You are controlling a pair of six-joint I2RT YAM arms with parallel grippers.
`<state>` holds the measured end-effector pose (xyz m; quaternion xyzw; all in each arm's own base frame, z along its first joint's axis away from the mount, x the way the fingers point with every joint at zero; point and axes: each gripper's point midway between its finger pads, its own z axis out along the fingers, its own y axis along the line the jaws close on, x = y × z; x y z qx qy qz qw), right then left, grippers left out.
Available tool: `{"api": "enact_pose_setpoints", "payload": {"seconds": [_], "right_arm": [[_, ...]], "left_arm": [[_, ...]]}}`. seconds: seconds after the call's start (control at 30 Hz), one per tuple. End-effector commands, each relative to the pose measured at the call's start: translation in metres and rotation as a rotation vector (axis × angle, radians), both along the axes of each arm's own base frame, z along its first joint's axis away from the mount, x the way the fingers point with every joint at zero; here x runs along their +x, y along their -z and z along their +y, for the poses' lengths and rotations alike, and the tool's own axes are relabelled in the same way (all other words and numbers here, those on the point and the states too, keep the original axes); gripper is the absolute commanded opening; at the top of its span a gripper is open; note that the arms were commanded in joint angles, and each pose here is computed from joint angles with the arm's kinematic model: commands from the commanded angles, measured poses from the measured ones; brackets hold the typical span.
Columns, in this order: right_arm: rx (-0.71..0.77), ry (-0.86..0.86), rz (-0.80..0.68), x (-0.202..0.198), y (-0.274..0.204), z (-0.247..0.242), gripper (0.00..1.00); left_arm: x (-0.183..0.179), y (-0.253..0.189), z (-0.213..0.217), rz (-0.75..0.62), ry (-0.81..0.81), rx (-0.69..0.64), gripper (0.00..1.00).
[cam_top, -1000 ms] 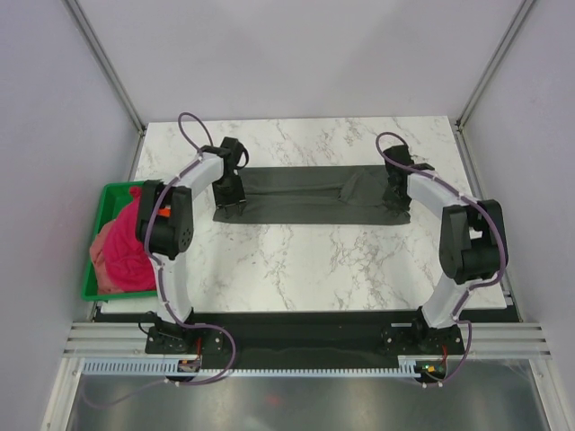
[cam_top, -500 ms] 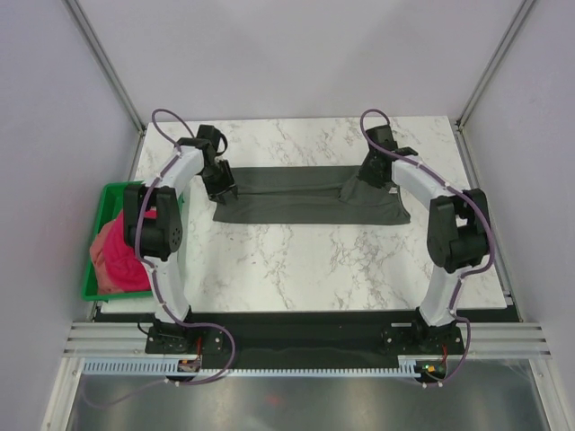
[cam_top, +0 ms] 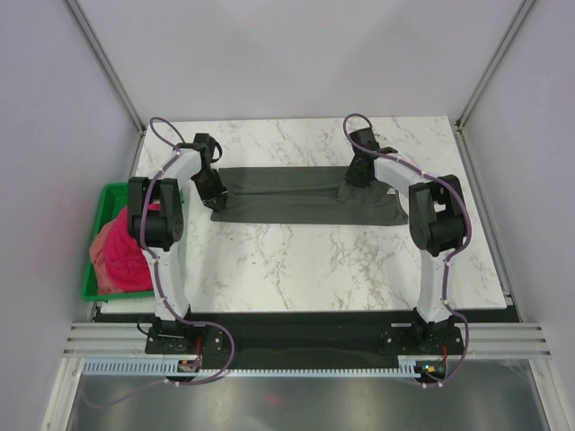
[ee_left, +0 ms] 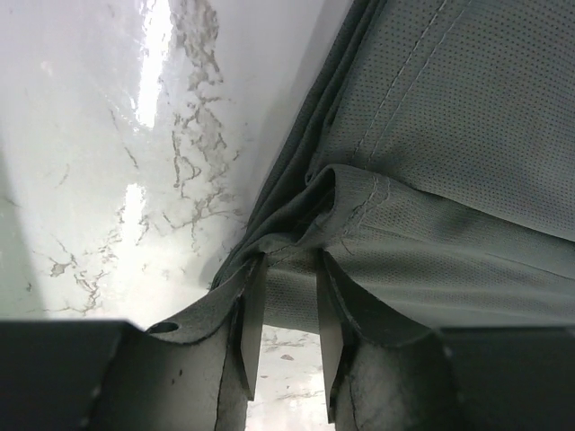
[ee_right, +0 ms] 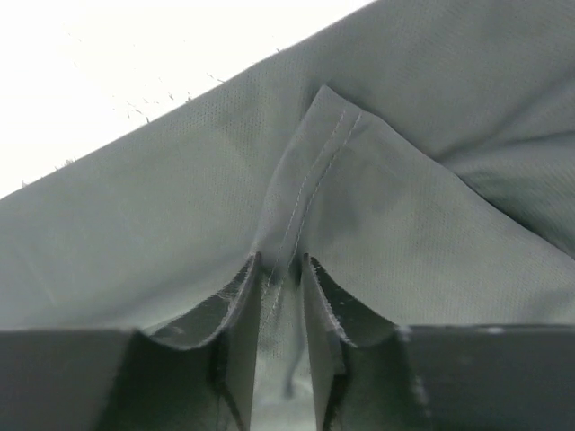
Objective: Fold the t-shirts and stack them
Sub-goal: Fold the tshirt
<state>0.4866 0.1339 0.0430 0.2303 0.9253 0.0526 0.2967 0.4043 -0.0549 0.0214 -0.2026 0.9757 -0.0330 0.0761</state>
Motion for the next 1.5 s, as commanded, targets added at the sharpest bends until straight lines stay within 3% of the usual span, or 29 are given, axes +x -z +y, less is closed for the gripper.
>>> {"api": "enact_pose_setpoints", "payload": {"seconds": [0.0, 0.27, 0.43, 0.6, 0.7, 1.0, 1.2, 1.47], "right_arm": [[0.029, 0.013, -0.089, 0.023, -0.019, 0.009, 0.30], [0.014, 0.036, -0.129, 0.035, -0.018, 0.009, 0.33], [0.019, 0.055, -0.127, 0.024, -0.042, 0.004, 0.41], [0.045, 0.287, -0.038, -0.010, -0.065, -0.014, 0.49], [0.145, 0.341, -0.020, -0.023, -0.065, -0.006, 0.56], [0.229, 0.621, 0.039, -0.062, -0.033, -0.019, 0.57], [0.223, 0.666, 0.022, -0.057, -0.015, -0.023, 0.57], [0.096, 0.666, 0.042, -0.054, 0.017, -0.039, 0.56]], "left_arm": [[-0.002, 0.001, 0.019, -0.008, -0.005, 0.085, 0.36], [-0.012, -0.007, 0.031, -0.015, -0.018, 0.146, 0.40], [-0.002, -0.042, 0.019, -0.110, 0.022, 0.078, 0.45], [0.004, -0.085, 0.012, -0.220, 0.050, 0.041, 0.54], [0.000, -0.112, -0.012, -0.283, 0.090, -0.074, 0.56], [-0.018, -0.173, -0.077, -0.436, 0.274, -0.181, 0.58], [-0.031, -0.194, -0.104, -0.480, 0.339, -0.225, 0.58], [-0.039, -0.212, -0.096, -0.533, 0.328, -0.196, 0.59]]}}
